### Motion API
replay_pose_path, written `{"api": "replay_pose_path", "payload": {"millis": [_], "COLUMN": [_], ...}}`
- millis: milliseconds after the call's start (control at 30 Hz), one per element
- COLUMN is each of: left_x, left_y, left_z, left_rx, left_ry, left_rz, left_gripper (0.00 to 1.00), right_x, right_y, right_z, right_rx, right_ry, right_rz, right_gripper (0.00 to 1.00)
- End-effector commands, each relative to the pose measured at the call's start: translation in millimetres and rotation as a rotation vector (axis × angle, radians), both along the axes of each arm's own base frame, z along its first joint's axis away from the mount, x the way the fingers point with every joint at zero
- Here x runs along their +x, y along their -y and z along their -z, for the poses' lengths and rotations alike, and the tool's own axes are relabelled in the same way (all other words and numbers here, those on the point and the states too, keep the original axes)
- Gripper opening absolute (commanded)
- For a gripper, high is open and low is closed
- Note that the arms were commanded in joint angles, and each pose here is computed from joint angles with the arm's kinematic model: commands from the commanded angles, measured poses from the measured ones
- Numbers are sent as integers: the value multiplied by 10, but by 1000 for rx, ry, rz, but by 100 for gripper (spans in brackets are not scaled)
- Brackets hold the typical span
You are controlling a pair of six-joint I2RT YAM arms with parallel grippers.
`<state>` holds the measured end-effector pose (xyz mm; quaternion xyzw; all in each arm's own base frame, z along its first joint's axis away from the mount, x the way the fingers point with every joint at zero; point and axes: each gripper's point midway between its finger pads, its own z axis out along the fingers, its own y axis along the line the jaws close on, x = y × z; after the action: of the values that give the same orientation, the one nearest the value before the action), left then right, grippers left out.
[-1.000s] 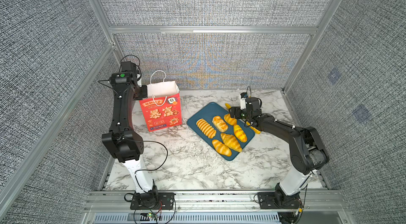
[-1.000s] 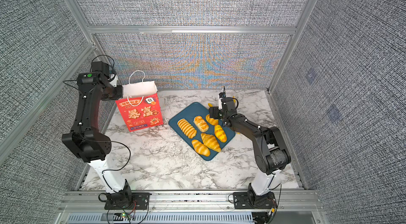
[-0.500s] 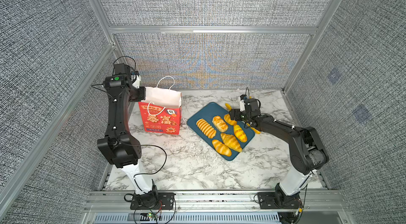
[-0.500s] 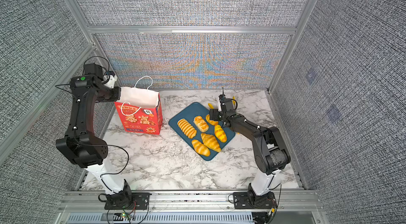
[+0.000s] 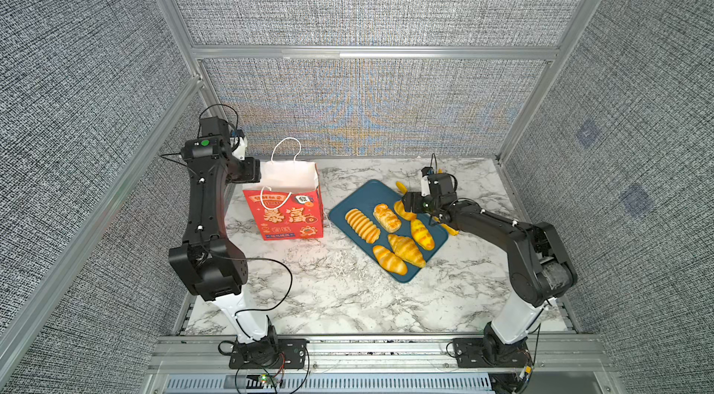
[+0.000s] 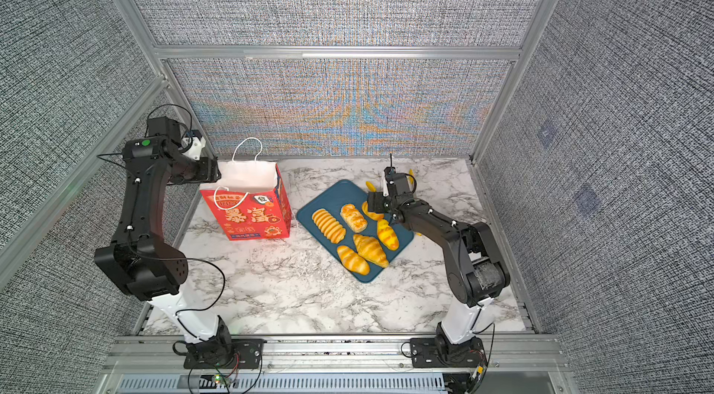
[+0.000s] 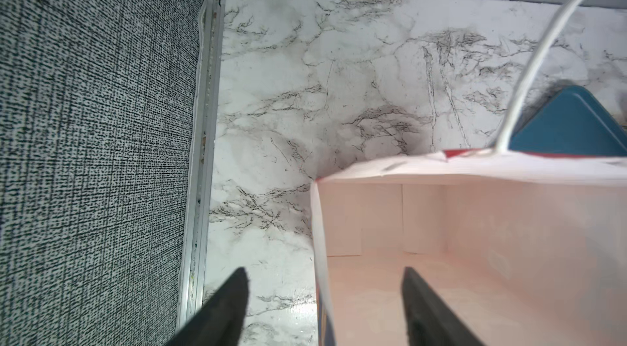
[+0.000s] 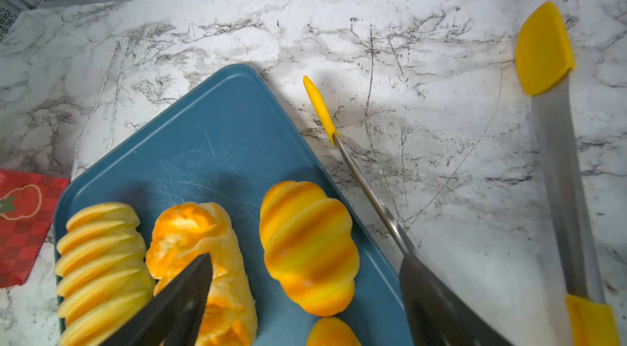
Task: Pack bread into a paper bag
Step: Move the paper bag to the center of the board.
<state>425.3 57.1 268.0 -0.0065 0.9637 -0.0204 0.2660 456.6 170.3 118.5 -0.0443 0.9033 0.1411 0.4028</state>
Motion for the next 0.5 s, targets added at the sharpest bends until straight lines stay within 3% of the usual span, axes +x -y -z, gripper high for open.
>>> {"api": "replay_pose_path", "payload": {"millis": [0, 233, 300, 367, 467], "left_x": [-8, -71, -80, -84, -74], "left_y": [-25, -56, -62, -44, -23], "left_z": [-133, -376, -504, -642, -827], "left_rx": [24, 52, 62, 60, 47], "left_ry": [44, 117, 161, 218, 308], "left_rz": [-8, -33, -38, -37, -52], "left_gripper": [100, 100, 100, 100, 100], "right_x": [8, 46, 48, 35, -88], "right_y": [-25, 20, 106, 310, 408], "right_z": [-101, -580, -924, -1339, -1769], "right_rx": [17, 19, 25, 56, 35], "right_ry": [6, 73, 163, 254, 418], "right_rz": [-4, 21, 62, 191, 174], "right_gripper": [91, 98, 97, 98, 97]}}
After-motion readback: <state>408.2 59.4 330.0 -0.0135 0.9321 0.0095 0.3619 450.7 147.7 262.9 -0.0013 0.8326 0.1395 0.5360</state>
